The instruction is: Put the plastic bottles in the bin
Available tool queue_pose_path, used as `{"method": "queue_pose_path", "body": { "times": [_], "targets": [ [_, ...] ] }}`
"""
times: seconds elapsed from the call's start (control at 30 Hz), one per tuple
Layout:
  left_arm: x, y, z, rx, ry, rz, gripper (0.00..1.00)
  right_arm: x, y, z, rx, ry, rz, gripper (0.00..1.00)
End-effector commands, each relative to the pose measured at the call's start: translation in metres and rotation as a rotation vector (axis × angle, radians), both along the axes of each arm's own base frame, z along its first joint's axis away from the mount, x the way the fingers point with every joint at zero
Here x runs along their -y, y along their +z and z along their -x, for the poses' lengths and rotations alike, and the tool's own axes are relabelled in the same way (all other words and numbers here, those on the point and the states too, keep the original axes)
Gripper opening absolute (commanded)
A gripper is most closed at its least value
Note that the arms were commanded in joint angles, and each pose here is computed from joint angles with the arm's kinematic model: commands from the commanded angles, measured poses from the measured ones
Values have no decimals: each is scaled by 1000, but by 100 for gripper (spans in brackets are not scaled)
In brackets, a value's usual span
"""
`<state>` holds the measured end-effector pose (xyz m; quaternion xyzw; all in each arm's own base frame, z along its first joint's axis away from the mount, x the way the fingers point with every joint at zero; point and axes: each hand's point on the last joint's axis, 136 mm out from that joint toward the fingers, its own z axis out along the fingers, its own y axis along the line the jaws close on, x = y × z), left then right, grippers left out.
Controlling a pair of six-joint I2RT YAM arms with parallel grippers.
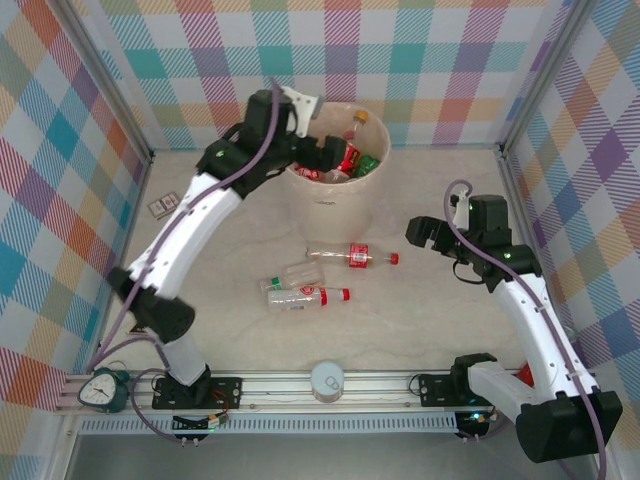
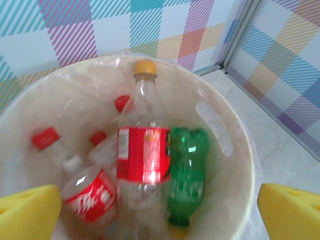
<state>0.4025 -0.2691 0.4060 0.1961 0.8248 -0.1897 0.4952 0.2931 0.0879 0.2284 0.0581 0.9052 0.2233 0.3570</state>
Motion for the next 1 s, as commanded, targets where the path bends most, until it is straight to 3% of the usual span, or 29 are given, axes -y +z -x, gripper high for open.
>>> {"method": "queue_pose_path", "body": {
  "times": [0.0,0.13,0.3,0.53,0.77,0.97],
  "targets": [
    [-46,-18,22,-37,87,-75,98,-11,31,-13,84,40,-63,99],
    [-107,-74,52,-204,242,-62,91,-13,26,-20,71,44,-66,100],
    [-128,-168,84,-435,308,-31,89,-12,18,-23,57,37,-58,100],
    [-100,-260,98,-562,199,-28,100,-6,8,-16,36,14,-34,100],
    [-58,-297,105,-597,71,-26,100,0,4,-12,26,-9,-8,100],
    [-51,-328,108,-624,32,-154,100,0,4,-11,27,-12,-14,100]
  ]
}}
